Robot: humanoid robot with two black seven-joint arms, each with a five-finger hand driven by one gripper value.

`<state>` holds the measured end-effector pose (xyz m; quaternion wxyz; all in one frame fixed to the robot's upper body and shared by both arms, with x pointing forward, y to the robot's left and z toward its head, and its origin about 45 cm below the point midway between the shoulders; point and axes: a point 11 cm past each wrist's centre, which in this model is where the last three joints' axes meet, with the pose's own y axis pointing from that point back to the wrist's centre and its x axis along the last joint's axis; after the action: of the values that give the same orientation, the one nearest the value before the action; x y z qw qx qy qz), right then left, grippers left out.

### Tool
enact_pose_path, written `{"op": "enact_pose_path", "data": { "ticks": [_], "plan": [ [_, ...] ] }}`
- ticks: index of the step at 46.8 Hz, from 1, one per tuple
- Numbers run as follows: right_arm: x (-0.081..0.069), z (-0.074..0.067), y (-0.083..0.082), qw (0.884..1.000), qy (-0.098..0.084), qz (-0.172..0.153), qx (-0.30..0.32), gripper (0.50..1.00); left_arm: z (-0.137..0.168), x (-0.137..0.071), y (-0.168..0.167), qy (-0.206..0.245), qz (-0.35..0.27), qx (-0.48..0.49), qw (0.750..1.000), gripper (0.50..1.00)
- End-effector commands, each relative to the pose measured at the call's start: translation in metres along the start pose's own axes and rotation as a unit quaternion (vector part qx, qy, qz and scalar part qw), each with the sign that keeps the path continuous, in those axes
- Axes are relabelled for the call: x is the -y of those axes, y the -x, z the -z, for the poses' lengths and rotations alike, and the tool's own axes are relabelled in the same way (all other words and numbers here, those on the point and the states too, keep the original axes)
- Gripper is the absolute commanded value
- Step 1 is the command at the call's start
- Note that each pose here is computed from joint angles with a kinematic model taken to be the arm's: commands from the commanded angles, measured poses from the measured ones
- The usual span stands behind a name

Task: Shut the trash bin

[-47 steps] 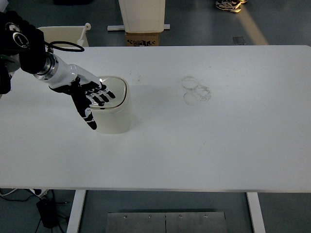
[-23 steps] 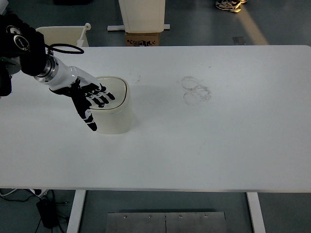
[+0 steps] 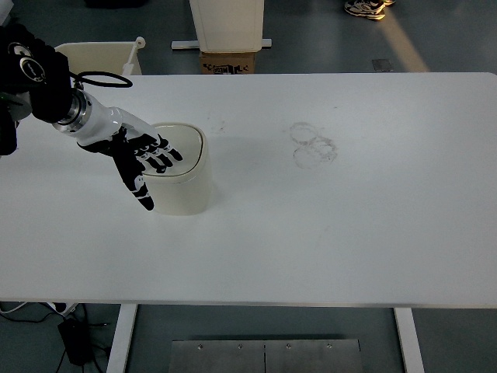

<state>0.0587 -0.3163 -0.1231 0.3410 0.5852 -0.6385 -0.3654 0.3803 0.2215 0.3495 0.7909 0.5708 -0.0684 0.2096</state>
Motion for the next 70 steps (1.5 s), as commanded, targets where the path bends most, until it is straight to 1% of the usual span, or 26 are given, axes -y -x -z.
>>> {"op": "enact_pose_path", "data": {
  "ticks": [1,12,17,32,39,42,48,56,61,65,70],
  "plan": [
    [0.000,0.000,0.000,1.000,0.000,0.000,0.000,0.991,-0.002,-0.002,-0.002,0.002,-0.003,0.001,1.000,1.000],
    [0.000,0.000,0.000,1.000,0.000,0.000,0.000,0.991,-0.005,-0.009,-0.014,0.011,-0.022,-0.003,1.000,1.000],
    [0.000,0.000,0.000,1.000,0.000,0.000,0.000,0.993,-0.012,-0.014,-0.021,0.023,-0.034,-0.002,0.999,1.000],
    [0.000,0.000,0.001,1.000,0.000,0.002,-0.001,0.991,-0.064,-0.048,-0.069,0.108,-0.108,-0.006,0.988,1.000],
    [0.000,-0.001,0.001,1.000,0.001,0.001,-0.002,0.991,-0.077,-0.065,-0.093,0.138,-0.147,-0.017,0.979,1.000],
    [0.000,-0.001,0.001,1.000,0.001,0.002,-0.002,0.991,-0.079,-0.069,-0.104,0.150,-0.161,-0.028,0.975,1.000],
    [-0.001,-0.002,0.001,1.000,0.001,0.001,-0.001,0.993,-0.085,-0.076,-0.125,0.189,-0.187,-0.065,0.962,1.000],
    [-0.001,-0.002,0.000,1.000,0.002,0.001,-0.001,0.991,-0.088,-0.092,-0.151,0.239,-0.220,-0.106,0.940,1.000],
    [-0.001,-0.003,0.001,1.000,0.003,0.002,0.000,0.993,-0.079,-0.096,-0.167,0.261,-0.236,-0.141,0.925,1.000],
    [-0.002,-0.004,0.000,1.000,0.004,0.001,0.000,0.991,-0.069,-0.101,-0.180,0.281,-0.253,-0.170,0.910,1.000],
    [-0.002,-0.004,0.001,1.000,0.004,0.002,0.000,0.991,-0.057,-0.103,-0.191,0.314,-0.261,-0.215,0.887,1.000]
  ]
}}
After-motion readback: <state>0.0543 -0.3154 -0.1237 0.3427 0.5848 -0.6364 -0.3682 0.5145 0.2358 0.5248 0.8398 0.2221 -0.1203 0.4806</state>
